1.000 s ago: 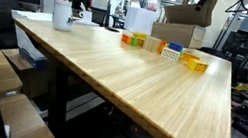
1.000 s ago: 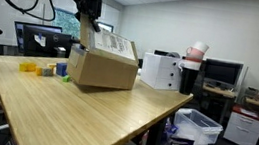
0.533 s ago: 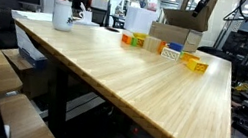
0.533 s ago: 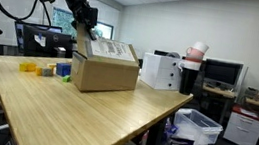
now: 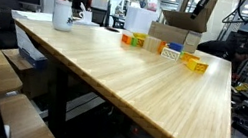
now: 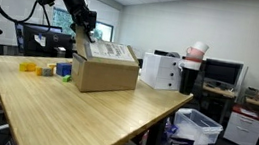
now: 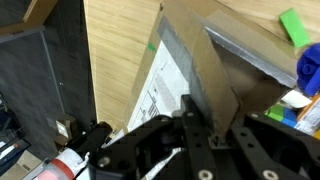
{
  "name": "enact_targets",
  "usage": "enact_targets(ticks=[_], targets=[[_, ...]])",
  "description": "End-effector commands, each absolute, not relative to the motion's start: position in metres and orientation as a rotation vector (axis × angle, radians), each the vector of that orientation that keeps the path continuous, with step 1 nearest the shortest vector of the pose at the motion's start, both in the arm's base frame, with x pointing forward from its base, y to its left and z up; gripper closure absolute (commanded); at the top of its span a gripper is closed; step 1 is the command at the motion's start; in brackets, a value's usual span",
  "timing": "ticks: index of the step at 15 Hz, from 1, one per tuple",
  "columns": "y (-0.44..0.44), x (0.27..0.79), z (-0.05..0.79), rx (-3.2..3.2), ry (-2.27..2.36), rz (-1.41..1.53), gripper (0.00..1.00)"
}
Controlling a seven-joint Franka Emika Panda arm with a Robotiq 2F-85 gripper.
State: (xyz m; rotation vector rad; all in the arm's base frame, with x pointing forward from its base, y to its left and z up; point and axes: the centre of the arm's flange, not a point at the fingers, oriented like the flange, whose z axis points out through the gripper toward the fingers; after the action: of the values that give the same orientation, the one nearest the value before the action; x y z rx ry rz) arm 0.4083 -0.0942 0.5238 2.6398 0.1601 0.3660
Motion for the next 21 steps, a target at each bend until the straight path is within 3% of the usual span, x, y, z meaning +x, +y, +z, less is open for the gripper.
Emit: enact_targets(ticks=[1, 5, 14, 21], targets=[[-0.096, 0.413, 0.518, 2.646, 0.252, 0.349, 0.68], [-0.060, 0.410, 0.528, 2.678, 0.320, 0.383, 0.52], [0.080, 0.367, 0.549, 2.777, 0.633, 0.340, 0.03], [0.125, 0.363, 0.505, 2.826, 0.599, 0.138, 0.00]])
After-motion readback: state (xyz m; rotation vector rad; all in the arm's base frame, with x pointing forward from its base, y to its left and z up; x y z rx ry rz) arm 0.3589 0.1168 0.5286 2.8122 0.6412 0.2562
